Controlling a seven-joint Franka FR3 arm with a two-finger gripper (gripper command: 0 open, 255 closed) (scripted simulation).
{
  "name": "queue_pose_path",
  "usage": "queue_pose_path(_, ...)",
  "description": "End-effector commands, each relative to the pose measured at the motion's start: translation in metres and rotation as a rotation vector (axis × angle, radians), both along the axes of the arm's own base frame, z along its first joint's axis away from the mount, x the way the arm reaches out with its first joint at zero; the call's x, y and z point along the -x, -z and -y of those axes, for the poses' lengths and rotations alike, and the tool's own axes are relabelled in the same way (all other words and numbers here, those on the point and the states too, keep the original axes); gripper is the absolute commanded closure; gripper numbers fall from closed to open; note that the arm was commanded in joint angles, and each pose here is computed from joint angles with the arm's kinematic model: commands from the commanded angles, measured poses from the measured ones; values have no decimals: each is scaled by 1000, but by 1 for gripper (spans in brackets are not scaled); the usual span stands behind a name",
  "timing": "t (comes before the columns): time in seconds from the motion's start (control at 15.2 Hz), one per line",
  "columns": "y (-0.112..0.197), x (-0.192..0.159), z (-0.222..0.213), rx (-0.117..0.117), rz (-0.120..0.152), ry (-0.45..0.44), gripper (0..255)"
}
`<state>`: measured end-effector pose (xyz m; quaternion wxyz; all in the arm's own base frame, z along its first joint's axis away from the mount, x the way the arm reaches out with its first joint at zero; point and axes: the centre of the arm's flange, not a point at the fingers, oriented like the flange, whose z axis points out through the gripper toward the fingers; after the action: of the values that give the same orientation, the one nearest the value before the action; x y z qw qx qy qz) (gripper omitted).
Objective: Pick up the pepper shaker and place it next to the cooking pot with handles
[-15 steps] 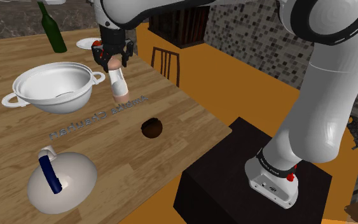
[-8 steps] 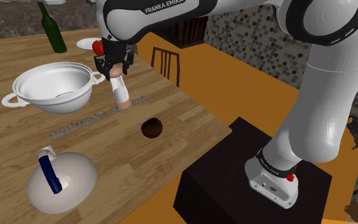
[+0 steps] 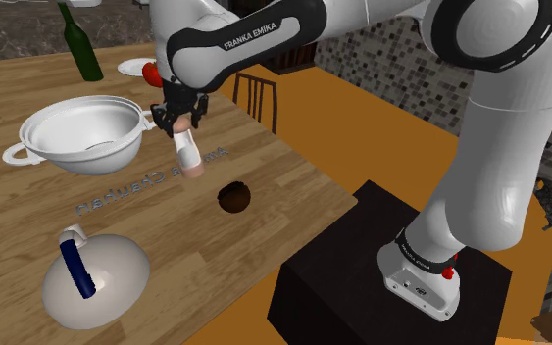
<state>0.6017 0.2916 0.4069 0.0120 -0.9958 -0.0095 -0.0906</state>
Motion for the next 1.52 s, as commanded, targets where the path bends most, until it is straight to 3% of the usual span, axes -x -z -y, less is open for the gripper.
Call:
queue_pose_path(0.0, 10, 0, 0, 0, 1, 0, 255)
queue_pose_path(0.4, 46, 0, 0, 0, 1, 0, 255)
queue_pose_path(0.92, 46, 0, 0, 0, 1, 0, 255)
queue_pose_path(0.99, 46, 1, 0, 0, 1, 0, 0)
queue_pose_path(1.32, 46, 0, 0, 0, 1, 0, 0)
queue_pose_path(1.45, 20, 5, 1, 0, 1, 0, 0)
